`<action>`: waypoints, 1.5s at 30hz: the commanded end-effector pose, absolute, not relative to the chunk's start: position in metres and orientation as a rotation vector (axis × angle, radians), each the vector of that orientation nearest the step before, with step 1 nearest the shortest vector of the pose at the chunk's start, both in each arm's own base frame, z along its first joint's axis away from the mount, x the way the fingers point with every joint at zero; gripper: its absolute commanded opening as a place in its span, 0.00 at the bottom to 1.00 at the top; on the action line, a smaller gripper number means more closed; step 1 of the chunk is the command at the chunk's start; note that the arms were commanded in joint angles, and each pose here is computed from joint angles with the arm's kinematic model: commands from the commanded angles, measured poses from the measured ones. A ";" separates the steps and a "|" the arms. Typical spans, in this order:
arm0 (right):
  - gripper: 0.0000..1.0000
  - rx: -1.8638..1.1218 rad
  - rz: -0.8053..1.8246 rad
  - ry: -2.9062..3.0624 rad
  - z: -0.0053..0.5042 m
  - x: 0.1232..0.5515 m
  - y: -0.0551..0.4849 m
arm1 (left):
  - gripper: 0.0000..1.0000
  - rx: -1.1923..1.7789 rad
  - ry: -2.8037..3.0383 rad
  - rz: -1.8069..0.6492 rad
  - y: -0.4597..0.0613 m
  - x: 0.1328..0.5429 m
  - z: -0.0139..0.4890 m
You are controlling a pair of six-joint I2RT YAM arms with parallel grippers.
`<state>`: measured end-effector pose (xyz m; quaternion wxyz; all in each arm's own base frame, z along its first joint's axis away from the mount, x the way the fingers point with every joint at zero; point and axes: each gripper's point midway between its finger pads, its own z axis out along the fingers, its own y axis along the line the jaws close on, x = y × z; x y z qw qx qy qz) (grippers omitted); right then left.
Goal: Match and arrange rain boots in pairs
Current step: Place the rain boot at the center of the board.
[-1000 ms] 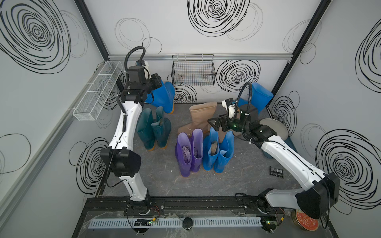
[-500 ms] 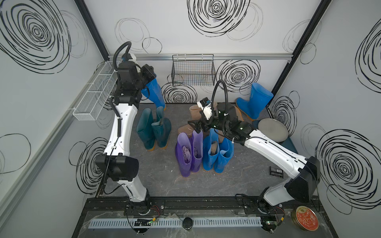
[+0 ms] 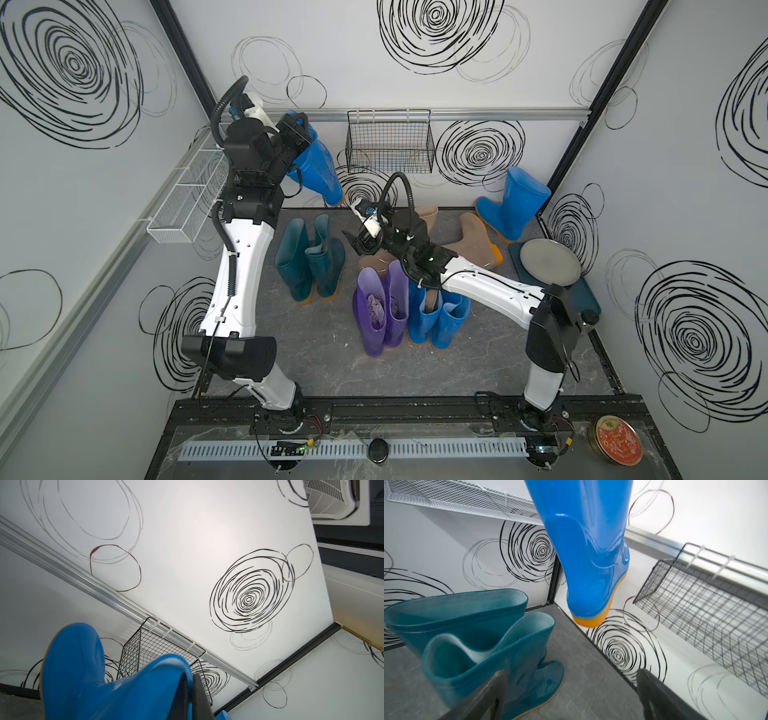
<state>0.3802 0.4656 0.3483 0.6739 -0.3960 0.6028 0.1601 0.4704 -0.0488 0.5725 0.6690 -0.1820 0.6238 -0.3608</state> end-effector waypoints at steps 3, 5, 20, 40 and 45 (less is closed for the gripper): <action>1.00 -0.713 0.245 1.162 0.410 0.402 0.475 | 0.00 -0.309 1.142 -0.856 -0.051 0.412 0.651; 1.00 -0.683 0.277 1.123 0.422 0.401 0.480 | 0.00 -0.307 1.142 -0.857 -0.054 0.405 0.651; 0.99 -0.674 0.443 1.041 0.454 0.371 0.496 | 0.00 -0.315 1.134 -0.857 -0.069 0.379 0.651; 0.00 -0.542 0.440 1.049 0.487 0.369 0.461 | 0.01 -0.328 1.132 -0.877 -0.079 0.366 0.642; 0.00 -0.545 0.576 1.004 0.510 0.364 0.441 | 0.50 -0.292 1.132 -0.879 -0.083 0.361 0.646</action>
